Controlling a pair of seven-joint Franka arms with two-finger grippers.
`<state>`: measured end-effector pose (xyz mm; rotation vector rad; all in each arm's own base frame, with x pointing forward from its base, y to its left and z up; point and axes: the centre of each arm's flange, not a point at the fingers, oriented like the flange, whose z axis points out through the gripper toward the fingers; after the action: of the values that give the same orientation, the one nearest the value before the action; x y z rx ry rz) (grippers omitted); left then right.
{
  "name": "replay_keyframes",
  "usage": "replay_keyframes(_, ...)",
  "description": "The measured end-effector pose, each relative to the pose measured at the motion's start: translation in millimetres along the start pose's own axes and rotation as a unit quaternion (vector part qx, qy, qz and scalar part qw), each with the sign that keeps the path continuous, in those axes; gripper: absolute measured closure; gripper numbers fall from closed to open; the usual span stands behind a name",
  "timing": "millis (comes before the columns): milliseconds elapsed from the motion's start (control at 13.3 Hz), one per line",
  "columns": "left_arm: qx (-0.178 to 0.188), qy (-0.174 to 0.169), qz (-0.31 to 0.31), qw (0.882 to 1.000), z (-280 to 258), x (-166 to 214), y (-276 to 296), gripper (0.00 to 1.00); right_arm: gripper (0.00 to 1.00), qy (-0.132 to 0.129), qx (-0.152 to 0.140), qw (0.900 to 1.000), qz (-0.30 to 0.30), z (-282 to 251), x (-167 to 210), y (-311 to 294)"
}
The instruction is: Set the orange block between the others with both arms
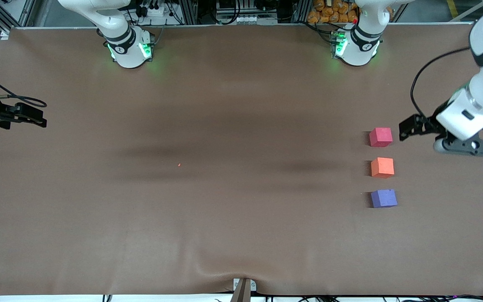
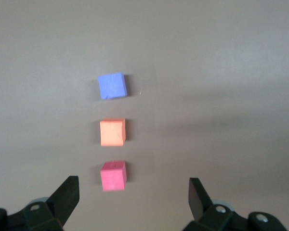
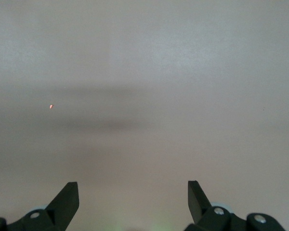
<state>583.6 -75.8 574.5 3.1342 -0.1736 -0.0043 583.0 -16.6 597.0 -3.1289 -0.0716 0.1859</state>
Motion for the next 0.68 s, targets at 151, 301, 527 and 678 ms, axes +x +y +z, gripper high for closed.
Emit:
replay_keyframes(151, 0.007, -0.01, -0.003, 1.0, -19, -14, -8, 0.0, 0.0, 0.0, 0.0, 1.0, 0.0, 0, 0, 0)
replay_keyframes(301, 0.01, -0.013, 0.017, 1.0, -35, -27, -20, 0.0, 0.0, 0.0, 0.0, 1.0, -0.001, 0, 0, -1)
replay_keyframes(527, 0.011, -0.02, 0.022, 1.0, -57, -39, -21, 0.0, 0.0, 0.0, -0.001, 1.0, -0.006, 0, 0, -5)
replay_keyframes(678, 0.011, -0.019, 0.023, 0.999, -75, -44, -19, 0.0, 0.0, 0.0, -0.003, 1.0, -0.006, 0, 1, -4)
